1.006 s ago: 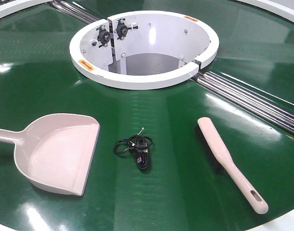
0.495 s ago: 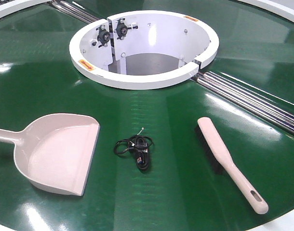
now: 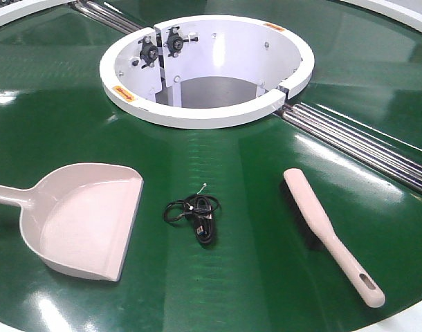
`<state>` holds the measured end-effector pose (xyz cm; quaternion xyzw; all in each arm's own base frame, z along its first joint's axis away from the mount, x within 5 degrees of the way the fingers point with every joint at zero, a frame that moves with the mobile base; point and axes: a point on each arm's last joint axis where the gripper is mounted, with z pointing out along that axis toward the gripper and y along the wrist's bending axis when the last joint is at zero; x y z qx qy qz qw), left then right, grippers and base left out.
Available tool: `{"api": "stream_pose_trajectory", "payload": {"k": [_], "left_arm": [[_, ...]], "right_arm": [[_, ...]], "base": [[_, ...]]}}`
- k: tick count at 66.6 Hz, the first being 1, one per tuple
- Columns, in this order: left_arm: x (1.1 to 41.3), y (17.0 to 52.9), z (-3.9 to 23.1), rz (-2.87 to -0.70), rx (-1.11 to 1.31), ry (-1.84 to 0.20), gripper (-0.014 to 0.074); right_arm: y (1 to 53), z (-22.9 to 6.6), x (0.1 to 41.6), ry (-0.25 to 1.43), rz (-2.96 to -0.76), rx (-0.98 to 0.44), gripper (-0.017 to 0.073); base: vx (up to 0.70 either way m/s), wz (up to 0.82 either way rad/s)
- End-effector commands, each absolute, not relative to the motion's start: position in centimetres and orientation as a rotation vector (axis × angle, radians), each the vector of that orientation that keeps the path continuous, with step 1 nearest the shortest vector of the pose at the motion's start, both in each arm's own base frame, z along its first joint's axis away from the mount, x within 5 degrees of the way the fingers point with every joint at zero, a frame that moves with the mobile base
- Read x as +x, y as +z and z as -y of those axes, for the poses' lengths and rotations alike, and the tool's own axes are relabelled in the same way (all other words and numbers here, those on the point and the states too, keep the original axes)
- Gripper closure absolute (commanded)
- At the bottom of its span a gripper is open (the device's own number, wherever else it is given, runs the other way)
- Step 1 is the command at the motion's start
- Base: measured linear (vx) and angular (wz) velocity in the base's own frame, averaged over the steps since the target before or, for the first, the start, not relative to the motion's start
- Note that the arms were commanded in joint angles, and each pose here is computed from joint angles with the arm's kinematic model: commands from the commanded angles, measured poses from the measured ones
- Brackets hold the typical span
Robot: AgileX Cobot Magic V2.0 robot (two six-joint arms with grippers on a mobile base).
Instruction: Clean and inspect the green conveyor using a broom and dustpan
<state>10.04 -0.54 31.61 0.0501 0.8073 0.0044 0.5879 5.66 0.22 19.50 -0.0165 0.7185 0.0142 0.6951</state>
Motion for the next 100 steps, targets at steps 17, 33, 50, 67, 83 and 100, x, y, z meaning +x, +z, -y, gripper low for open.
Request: {"api": "stream_pose_trajectory", "payload": {"k": [17, 33, 50, 67, 83, 100], "left_arm": [[13.8, 30.6, 0.6, -2.037, 0.121, 0.019, 0.0589], [14.9, 29.5, 0.1, -2.170, 0.208, 0.145, 0.0369], [15.1, 29.7, 0.1, -2.139, 0.223, 0.162, 0.0013], [15.0, 30.3, 0.4, -2.180, 0.205, 0.103, -0.0003], [18.2, 34.7, 0.5, -2.372, 0.586, 0.230, 0.0008], [24.9, 35.0, 0.6, -2.662, 0.910, 0.222, 0.0008]], "right_arm": [[20.1, -0.3, 5.6, 0.024, -1.519, -0.053, 0.0568], [20.1, -0.3, 5.6, 0.024, -1.519, -0.053, 0.0568], [20.1, -0.3, 5.6, 0.024, -1.519, -0.053, 0.0568], [20.1, -0.3, 5.6, 0.024, -1.519, -0.053, 0.0568], [20.1, -0.3, 5.6, 0.024, -1.519, -0.053, 0.0568], [20.1, -0.3, 5.6, 0.024, -1.519, -0.053, 0.0568]], "base": [[0.00, 0.00], [0.00, 0.00], [0.00, 0.00], [0.00, 0.00], [0.00, 0.00], [0.00, 0.00]]}}
